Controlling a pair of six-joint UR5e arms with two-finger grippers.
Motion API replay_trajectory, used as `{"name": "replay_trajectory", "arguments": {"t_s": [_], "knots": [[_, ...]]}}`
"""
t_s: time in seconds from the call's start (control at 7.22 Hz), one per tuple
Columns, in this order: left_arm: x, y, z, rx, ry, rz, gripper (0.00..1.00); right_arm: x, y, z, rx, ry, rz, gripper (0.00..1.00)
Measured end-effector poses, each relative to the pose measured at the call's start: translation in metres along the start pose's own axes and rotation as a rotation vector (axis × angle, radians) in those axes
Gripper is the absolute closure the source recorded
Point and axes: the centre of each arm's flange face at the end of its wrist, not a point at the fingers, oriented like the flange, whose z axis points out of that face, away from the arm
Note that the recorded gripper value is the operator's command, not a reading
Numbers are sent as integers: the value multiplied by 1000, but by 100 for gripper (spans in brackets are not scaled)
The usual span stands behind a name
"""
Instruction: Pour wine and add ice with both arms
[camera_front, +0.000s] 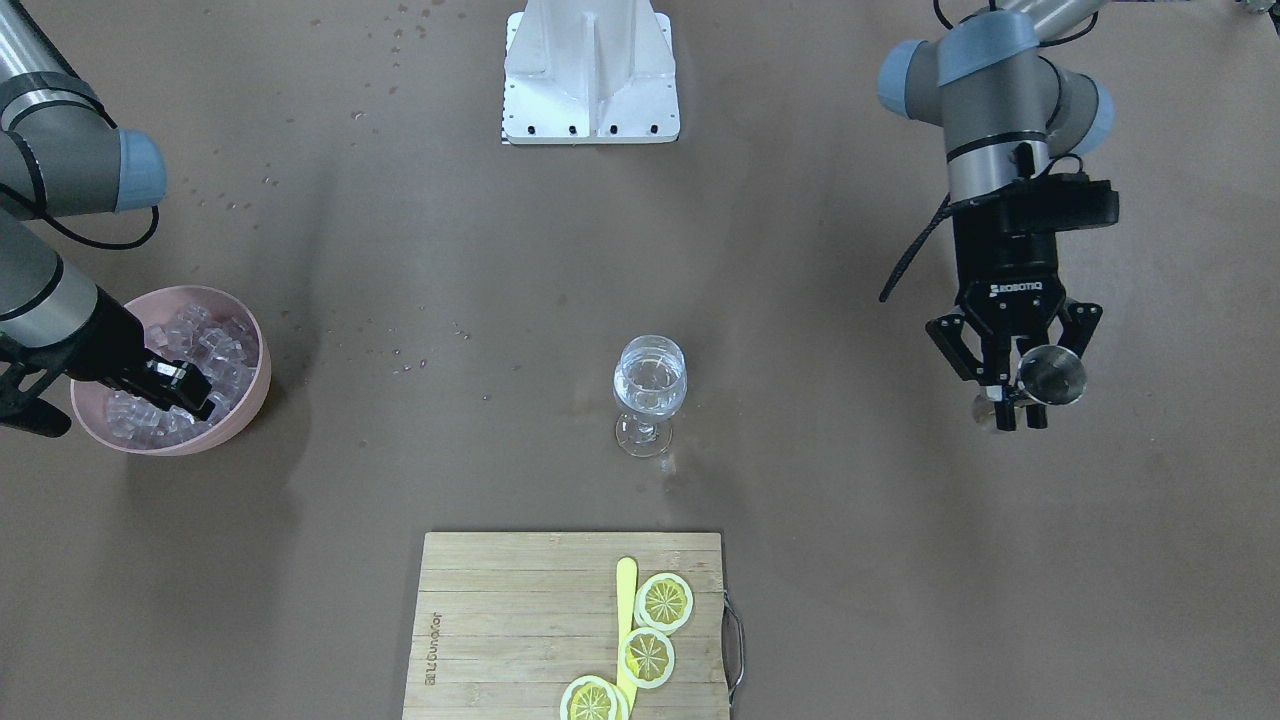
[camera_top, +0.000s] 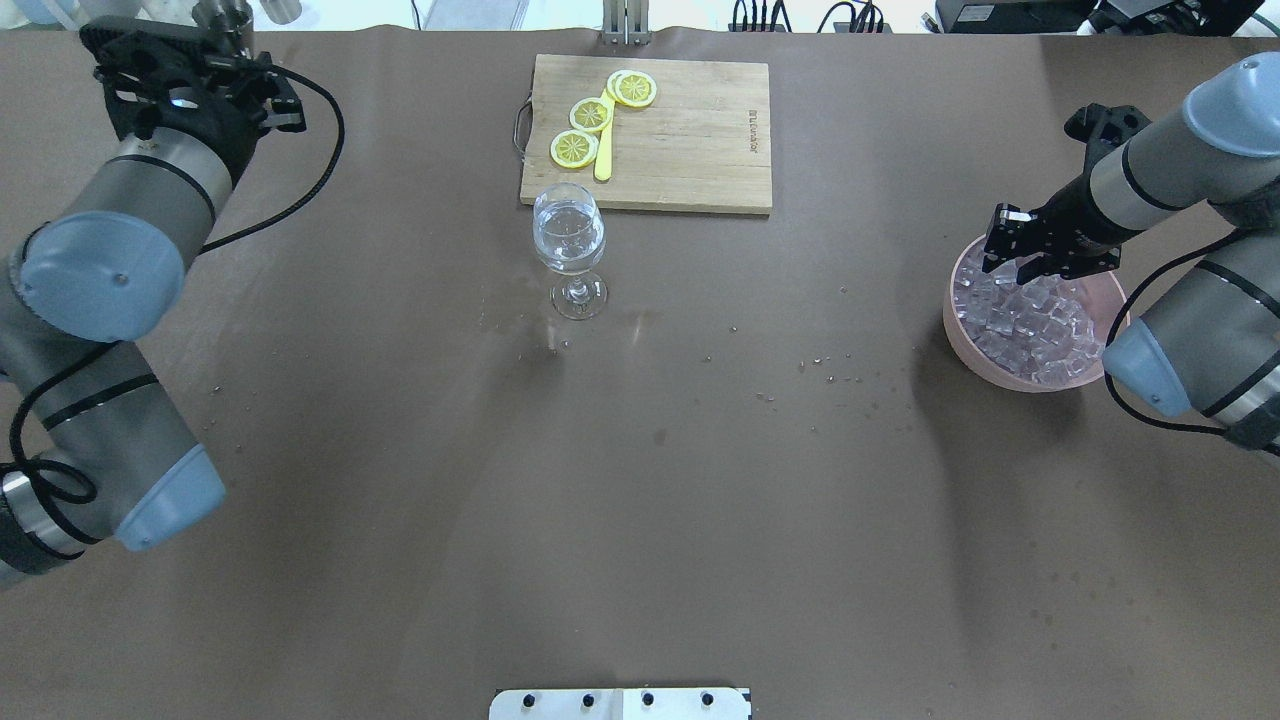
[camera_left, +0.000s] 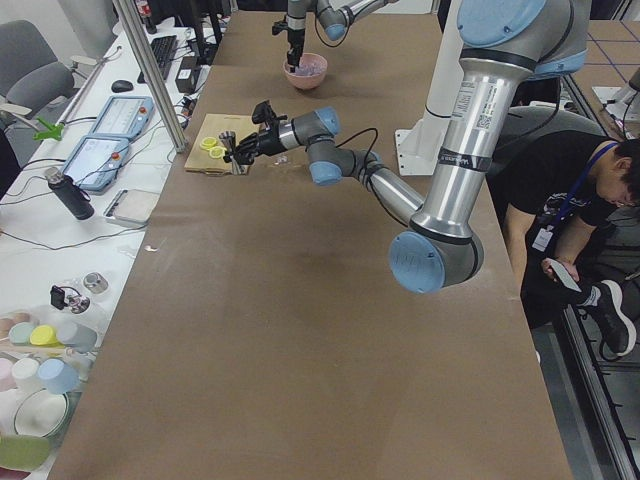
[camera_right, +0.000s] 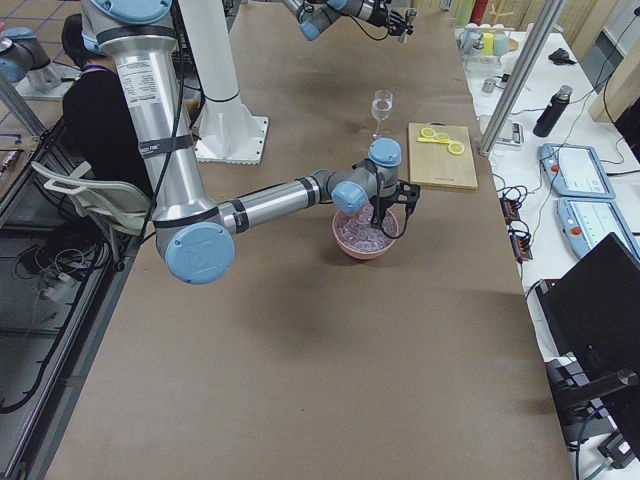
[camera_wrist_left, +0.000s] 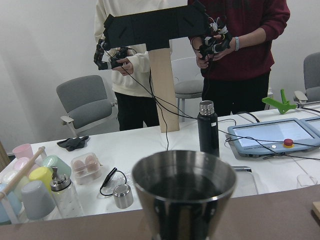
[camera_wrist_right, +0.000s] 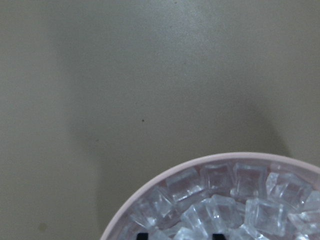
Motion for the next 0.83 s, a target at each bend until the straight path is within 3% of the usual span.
{"name": "replay_trajectory", "arguments": {"t_s": [0.42,0.83], "knots": [[63,3,-17,-2,-4,45,84,-3,2,-5,4,-9,-8,100],[112,9,-31,-25,-6,115,84,3,4,-45,18,-54,-4,100]]}}
